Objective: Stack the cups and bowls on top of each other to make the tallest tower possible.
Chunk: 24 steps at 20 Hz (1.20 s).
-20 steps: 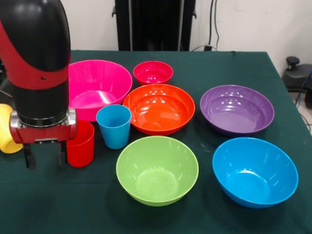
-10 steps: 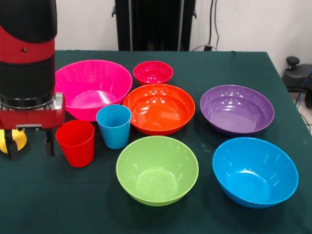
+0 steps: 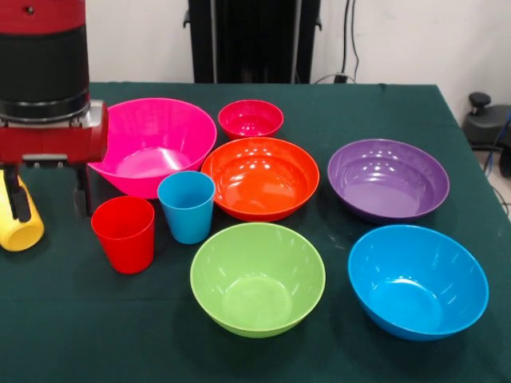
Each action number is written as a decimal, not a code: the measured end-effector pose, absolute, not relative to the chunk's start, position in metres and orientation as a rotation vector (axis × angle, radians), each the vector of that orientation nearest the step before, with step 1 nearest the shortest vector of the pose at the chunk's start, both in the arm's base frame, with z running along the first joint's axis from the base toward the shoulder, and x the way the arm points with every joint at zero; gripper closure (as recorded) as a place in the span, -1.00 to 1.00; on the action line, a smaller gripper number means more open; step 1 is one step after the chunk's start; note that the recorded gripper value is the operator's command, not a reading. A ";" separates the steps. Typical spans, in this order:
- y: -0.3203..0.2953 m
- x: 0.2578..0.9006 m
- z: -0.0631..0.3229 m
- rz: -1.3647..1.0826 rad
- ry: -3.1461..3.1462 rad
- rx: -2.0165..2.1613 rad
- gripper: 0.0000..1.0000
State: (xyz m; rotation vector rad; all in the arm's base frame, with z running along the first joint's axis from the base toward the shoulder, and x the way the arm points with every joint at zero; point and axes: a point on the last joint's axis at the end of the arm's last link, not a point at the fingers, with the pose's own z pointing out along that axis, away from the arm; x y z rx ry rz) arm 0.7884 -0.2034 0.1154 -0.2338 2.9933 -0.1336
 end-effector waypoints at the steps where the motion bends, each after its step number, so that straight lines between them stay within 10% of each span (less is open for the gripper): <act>1: -0.202 0.788 0.119 -0.132 2.995 -0.234 -1.00; 24: -0.158 0.774 0.118 -0.157 3.068 -0.325 -1.00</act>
